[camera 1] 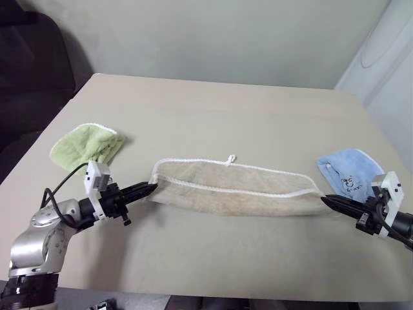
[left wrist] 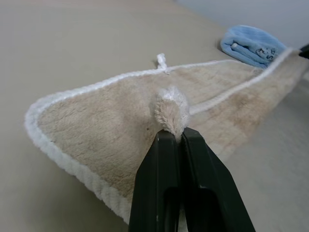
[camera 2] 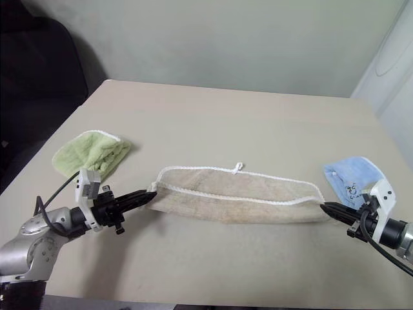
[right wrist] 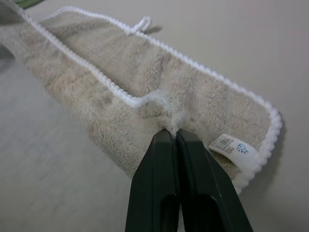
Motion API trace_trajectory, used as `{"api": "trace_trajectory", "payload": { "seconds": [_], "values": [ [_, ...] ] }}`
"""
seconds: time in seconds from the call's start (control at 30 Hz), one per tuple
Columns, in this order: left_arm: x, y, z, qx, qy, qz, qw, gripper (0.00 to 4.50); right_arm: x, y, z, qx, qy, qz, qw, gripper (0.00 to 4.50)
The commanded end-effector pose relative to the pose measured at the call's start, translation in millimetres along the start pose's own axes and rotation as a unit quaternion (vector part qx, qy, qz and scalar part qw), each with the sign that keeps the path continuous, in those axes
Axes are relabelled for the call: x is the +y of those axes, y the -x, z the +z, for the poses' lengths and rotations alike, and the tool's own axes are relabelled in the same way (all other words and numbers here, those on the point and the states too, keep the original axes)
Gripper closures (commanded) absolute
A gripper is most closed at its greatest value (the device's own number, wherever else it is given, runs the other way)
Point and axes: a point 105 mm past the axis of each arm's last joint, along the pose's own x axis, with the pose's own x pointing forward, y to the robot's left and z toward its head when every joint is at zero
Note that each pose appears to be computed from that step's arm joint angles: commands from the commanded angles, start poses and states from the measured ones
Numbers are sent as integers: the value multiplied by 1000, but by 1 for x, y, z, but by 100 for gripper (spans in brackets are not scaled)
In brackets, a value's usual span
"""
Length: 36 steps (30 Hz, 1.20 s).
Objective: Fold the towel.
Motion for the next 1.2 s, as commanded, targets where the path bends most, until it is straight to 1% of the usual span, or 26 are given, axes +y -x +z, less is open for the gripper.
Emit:
{"api": "trace_trajectory", "payload": {
  "seconds": [0.03, 0.17, 0.27, 0.3, 0.43, 0.57, 0.8, 0.93, 1.2],
  "values": [
    [13, 7, 23, -35, -27, 37, 998, 450, -10, 2, 18, -22, 29, -20, 999, 448],
    [36, -2, 40, -69, -33, 82, 994, 450, -38, -6, 27, -27, 46, -80, 995, 448],
    [47, -15, 41, -69, -40, 98, 992, 450, -50, -17, 24, -14, 59, -97, 993, 448],
    [50, -18, 40, -66, -40, 102, 992, 450, -53, -20, 23, -10, 61, -101, 993, 448],
    [64, -33, 23, -19, -63, 123, 990, 450, -62, -33, 14, 7, 68, -111, 991, 448],
    [71, -42, 12, 3, -77, 123, 989, 450, -68, -42, 9, 13, 70, -118, 990, 448],
    [81, -52, 6, 16, -91, 134, 987, 450, -76, -53, 6, 16, 76, -131, 988, 448],
    [86, -56, -2, 40, -108, 138, 984, 450, -79, -56, -1, 30, 79, -138, 987, 448],
    [85, -66, -12, 51, -108, 124, 985, 450, -84, -62, -9, 43, 84, -153, 984, 448]
  ]
}}
